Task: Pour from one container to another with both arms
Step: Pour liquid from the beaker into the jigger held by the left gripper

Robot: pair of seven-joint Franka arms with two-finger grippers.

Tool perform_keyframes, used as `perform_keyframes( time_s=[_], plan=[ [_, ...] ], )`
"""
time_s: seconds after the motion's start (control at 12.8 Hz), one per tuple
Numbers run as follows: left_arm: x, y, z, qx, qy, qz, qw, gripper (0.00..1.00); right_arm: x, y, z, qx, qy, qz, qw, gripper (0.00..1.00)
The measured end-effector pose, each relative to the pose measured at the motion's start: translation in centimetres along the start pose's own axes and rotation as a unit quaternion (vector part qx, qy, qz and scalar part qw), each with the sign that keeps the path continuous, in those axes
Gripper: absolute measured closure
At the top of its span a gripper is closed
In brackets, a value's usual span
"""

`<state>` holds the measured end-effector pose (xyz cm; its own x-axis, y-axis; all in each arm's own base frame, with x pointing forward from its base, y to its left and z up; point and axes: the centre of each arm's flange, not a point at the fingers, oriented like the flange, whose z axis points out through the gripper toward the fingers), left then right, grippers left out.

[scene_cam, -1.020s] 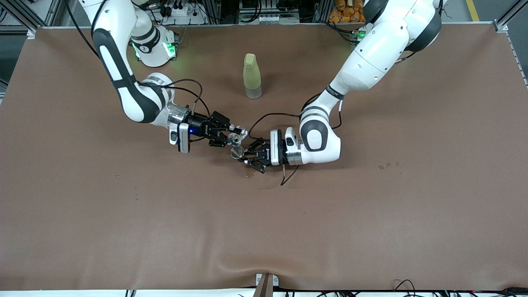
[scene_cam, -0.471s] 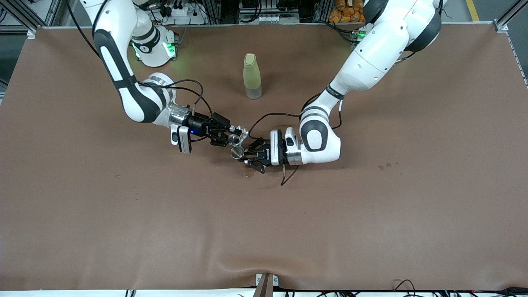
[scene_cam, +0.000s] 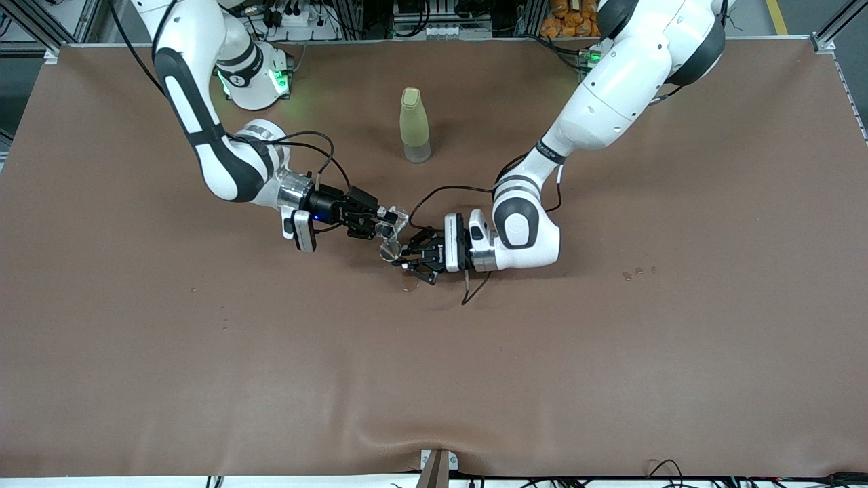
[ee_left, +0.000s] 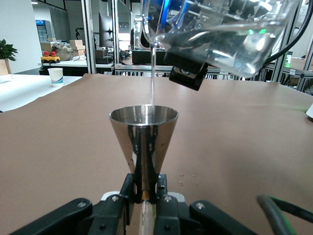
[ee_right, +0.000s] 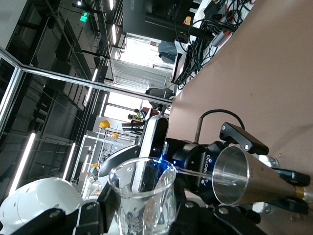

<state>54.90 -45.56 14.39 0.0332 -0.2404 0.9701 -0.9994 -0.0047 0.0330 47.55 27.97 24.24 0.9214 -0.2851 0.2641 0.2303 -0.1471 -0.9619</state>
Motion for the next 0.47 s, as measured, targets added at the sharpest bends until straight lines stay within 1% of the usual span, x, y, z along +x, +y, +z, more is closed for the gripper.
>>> perform_keyframes(
  time_s=[0.47],
  plan=[
    [0.01,0.04,0.06,0.001,0.001,-0.002,1.000,0.79,0.07,-0.13,0.13,0.002,0.000,0.020,1.000,0.50]
  ],
)
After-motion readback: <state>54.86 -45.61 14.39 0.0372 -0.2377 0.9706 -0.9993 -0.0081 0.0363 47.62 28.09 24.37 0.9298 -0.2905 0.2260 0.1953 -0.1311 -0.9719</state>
